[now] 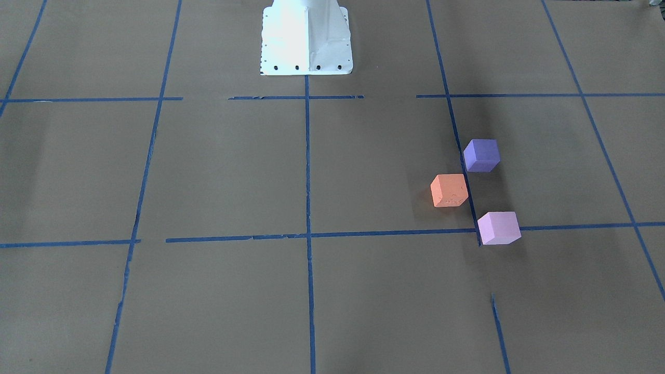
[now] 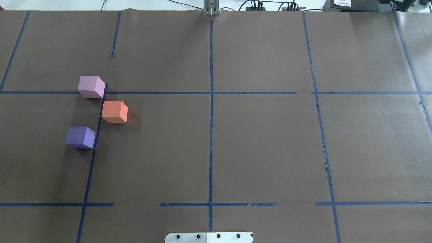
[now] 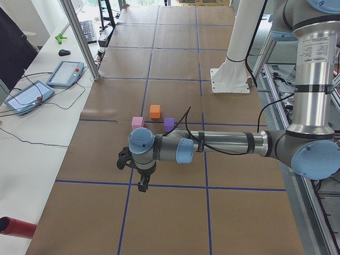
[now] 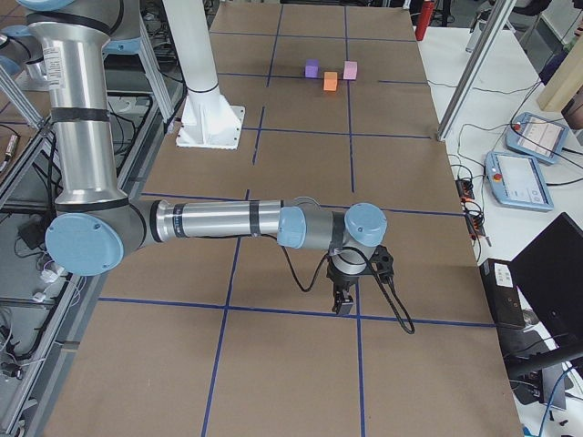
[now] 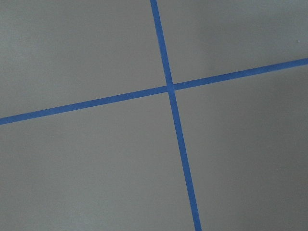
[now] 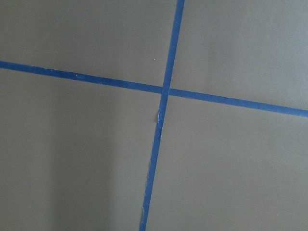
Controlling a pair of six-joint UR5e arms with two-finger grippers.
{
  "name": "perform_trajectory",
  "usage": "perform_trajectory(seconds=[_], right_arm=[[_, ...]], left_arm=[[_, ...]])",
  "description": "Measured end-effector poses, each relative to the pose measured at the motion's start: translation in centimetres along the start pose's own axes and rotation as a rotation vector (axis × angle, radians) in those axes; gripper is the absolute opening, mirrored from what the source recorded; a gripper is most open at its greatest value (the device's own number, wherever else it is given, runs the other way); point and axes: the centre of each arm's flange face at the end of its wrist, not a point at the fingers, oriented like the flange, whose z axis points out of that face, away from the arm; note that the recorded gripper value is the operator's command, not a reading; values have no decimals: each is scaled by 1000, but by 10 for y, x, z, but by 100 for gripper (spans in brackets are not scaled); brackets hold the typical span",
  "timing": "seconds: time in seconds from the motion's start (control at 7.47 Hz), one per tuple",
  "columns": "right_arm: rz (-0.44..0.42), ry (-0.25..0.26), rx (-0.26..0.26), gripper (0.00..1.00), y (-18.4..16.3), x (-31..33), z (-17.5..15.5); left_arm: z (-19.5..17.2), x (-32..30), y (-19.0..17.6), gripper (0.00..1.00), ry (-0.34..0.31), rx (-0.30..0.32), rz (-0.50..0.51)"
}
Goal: Arrange blocks in a line
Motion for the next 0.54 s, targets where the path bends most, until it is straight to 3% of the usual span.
perform_trajectory(seconds=[0.54], right_arm=[[0, 0, 0, 100, 0, 0, 0]], left_arm=[[-1, 2, -1, 100, 1, 3, 6]])
